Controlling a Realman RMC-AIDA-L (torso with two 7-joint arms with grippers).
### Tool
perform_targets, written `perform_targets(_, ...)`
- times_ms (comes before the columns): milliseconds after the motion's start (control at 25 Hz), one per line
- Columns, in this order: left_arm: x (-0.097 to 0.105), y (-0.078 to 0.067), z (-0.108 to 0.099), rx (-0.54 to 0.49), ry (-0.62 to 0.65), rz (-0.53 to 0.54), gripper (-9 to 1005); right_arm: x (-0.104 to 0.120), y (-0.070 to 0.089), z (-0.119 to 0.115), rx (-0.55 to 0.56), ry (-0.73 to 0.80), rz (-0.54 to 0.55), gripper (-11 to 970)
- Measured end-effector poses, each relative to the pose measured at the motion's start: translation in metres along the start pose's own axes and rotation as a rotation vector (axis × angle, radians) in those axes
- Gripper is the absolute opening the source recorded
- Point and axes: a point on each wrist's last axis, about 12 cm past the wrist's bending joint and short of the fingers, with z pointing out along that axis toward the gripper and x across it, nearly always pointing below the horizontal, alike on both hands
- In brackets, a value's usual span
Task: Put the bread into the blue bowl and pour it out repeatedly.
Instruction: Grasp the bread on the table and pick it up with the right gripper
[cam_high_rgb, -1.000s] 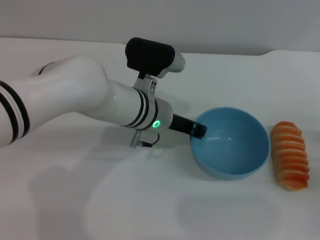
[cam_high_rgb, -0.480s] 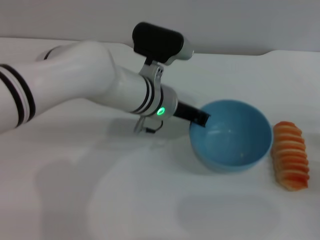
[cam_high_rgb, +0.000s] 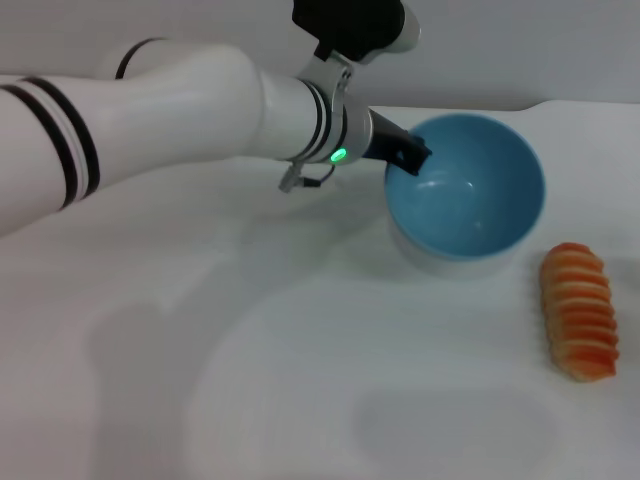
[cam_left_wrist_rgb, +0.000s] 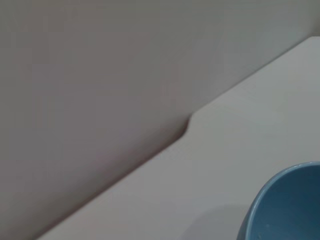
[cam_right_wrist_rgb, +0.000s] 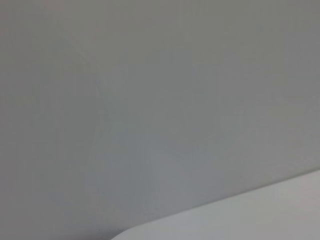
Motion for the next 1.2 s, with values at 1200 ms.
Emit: perform_targets(1200, 0.010, 0.038, 0.003, -0.139, 0.103, -0.028, -2, -0.103, 0.006, 0.033, -0.260, 0.750, 0.080, 687)
